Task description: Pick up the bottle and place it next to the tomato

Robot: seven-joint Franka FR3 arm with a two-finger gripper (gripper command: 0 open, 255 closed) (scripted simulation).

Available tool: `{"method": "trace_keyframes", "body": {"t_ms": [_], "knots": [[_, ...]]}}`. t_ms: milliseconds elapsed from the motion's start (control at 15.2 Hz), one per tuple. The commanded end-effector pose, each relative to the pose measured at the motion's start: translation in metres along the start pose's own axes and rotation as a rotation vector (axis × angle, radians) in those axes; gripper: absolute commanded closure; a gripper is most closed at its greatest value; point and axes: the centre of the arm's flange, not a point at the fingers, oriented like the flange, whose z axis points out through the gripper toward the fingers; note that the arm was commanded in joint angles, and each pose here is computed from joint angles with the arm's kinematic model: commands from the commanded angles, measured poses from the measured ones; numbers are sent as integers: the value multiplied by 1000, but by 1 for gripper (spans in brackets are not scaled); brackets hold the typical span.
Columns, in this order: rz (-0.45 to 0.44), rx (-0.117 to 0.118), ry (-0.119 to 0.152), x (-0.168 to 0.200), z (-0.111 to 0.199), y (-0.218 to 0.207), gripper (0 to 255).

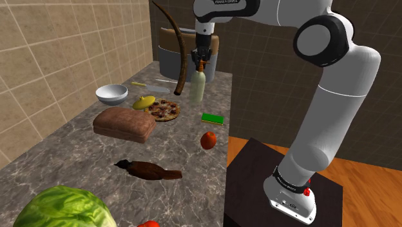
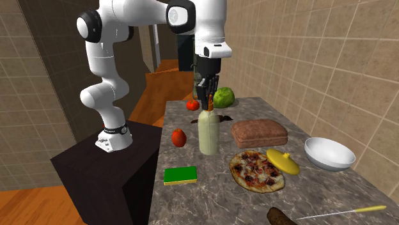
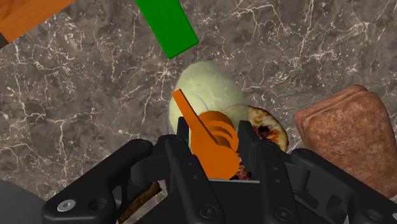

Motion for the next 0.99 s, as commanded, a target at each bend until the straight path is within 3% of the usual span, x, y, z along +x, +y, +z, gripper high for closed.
{"method": "trace_keyframes", "body": {"t_ms": [0,924], "knots": [[0,0,0,1,-7,1,255],[0,0,0,-138,-52,-113,255]]}}
